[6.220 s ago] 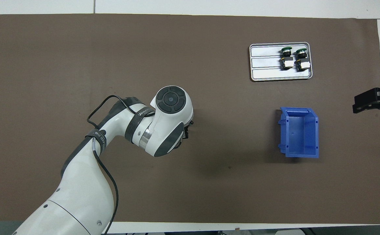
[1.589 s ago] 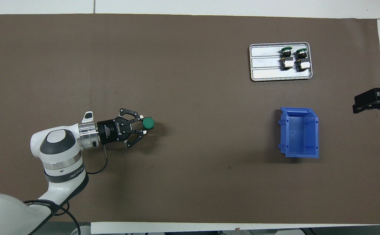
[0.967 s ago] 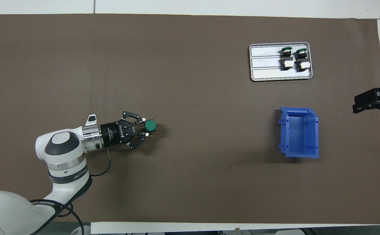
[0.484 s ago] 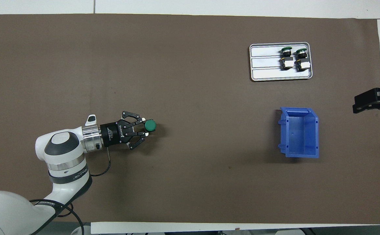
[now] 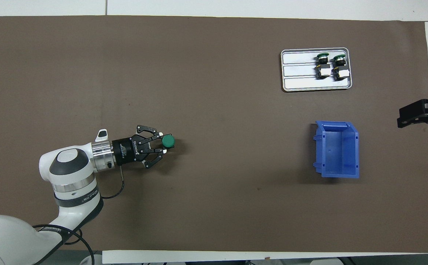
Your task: Place and press button with both arms
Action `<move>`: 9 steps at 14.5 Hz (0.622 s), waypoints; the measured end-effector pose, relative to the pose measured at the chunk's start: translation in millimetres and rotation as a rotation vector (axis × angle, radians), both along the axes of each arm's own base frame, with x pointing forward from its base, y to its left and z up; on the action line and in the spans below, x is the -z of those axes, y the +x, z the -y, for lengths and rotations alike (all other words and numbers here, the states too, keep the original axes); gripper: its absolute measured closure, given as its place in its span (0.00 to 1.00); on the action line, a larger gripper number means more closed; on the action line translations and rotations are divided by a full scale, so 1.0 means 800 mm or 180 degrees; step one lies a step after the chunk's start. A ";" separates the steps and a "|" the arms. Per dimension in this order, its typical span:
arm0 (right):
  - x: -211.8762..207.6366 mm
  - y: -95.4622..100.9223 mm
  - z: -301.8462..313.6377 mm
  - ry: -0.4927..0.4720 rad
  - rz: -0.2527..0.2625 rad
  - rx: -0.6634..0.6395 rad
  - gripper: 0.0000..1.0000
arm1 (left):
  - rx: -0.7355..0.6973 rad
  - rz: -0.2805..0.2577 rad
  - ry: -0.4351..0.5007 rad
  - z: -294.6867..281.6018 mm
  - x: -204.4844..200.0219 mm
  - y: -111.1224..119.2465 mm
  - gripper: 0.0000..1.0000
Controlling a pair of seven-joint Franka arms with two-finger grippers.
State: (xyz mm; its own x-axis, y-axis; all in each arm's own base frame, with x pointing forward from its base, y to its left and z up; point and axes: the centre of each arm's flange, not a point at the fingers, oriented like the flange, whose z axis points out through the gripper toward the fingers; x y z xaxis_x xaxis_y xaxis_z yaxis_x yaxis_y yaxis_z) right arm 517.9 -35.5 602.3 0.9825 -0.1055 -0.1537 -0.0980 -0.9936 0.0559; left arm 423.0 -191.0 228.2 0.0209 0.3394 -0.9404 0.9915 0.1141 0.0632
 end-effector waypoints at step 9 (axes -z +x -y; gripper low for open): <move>0.000 0.000 0.000 0.0000 0.0000 0.0000 0.01 | -0.0076 0.0019 0.0124 -0.008 0.000 0.002 0.49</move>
